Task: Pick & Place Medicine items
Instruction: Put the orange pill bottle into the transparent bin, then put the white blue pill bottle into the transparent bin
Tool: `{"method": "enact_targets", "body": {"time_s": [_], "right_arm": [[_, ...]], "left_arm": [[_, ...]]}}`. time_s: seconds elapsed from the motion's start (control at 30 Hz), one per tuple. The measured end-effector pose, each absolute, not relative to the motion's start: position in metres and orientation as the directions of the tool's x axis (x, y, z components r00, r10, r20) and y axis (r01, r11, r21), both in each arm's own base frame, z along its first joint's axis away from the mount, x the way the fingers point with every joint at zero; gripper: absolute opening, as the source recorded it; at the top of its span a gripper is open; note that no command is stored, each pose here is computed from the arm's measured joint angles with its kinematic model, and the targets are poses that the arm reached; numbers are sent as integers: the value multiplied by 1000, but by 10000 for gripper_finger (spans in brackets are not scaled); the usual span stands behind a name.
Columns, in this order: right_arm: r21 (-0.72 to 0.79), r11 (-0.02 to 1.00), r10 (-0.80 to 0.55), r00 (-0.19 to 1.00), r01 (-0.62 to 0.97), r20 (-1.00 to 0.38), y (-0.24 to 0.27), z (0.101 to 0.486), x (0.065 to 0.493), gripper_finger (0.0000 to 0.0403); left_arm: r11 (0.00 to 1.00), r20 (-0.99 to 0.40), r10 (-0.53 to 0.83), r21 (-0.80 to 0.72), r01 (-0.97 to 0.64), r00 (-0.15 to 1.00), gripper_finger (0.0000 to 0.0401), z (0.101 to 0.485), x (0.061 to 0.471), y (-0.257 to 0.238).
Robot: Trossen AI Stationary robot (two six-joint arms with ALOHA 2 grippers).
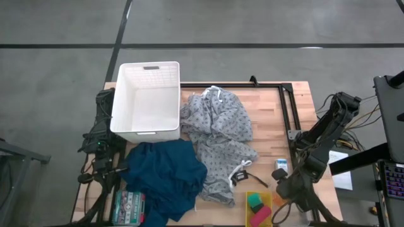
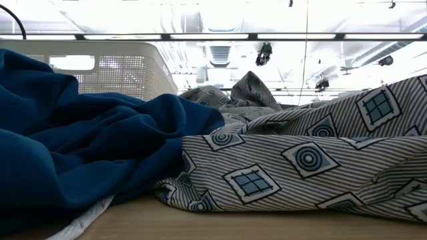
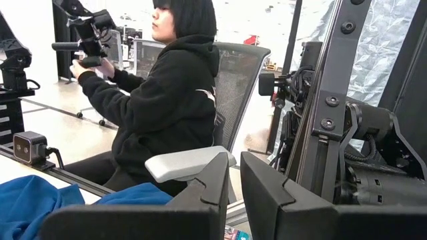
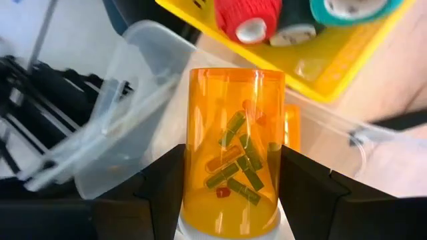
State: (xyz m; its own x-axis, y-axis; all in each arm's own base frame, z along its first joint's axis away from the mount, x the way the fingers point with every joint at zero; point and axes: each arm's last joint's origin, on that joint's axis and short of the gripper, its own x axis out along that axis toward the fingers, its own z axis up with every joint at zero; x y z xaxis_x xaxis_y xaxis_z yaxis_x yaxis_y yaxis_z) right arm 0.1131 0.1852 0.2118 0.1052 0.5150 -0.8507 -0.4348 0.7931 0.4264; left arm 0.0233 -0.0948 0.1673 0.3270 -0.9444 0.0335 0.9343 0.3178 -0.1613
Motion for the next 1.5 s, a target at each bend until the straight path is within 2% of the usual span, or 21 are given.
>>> {"method": "enact_targets", "body": {"time_s": [0.4, 0.8, 1.5], "right_arm": [[416, 807, 478, 51, -419, -877, 175, 185, 106, 206], [421, 799, 490, 60, -429, -870, 177, 186, 107, 209], [419, 802, 489, 64, -426, -870, 177, 186, 107, 334]], "left_arm": [[318, 33, -945, -161, 934, 327, 47, 167, 23, -95], [318, 33, -944, -161, 934, 327, 47, 167, 23, -95], [318, 33, -945, -161, 934, 327, 47, 167, 23, -95]]}}
